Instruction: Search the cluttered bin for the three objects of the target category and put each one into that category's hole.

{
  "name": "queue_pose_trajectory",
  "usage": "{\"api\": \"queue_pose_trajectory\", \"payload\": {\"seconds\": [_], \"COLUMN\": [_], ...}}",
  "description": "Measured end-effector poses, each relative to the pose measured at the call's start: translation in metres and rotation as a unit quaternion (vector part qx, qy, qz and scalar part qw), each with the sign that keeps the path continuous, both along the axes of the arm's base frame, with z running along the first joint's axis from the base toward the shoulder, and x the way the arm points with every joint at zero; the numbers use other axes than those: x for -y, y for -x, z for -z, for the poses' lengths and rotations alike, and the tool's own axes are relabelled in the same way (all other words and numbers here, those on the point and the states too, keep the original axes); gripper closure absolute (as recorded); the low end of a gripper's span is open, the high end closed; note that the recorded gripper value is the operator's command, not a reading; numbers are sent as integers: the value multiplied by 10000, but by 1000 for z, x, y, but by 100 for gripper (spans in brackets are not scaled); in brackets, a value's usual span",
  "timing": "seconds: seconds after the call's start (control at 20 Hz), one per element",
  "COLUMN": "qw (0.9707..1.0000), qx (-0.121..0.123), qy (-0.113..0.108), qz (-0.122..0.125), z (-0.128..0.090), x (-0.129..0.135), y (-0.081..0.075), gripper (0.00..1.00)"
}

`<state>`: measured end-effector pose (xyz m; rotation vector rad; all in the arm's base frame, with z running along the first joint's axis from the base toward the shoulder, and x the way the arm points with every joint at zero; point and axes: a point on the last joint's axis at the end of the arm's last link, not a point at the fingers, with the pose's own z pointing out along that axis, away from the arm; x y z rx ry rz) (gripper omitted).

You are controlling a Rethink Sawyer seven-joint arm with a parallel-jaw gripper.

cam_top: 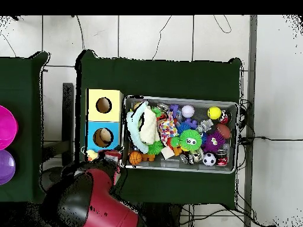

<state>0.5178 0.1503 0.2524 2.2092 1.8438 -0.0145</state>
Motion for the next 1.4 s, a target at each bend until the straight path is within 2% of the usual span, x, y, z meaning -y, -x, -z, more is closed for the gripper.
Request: {"api": "queue_pose_trajectory", "payload": {"seconds": [0.4, 0.45, 0.9, 1.4], "qw": [9994, 9991, 9974, 9938], "qx": [-64, -77, -16, -127], "qy": [-73, -57, 78, 265], "qz": [-325, -417, -715, -1072], "z": [5, 7, 11, 34], "x": [-20, -25, -44, -77], "y": [-1, -3, -20, -22], "gripper": [0, 0, 0, 0]}}
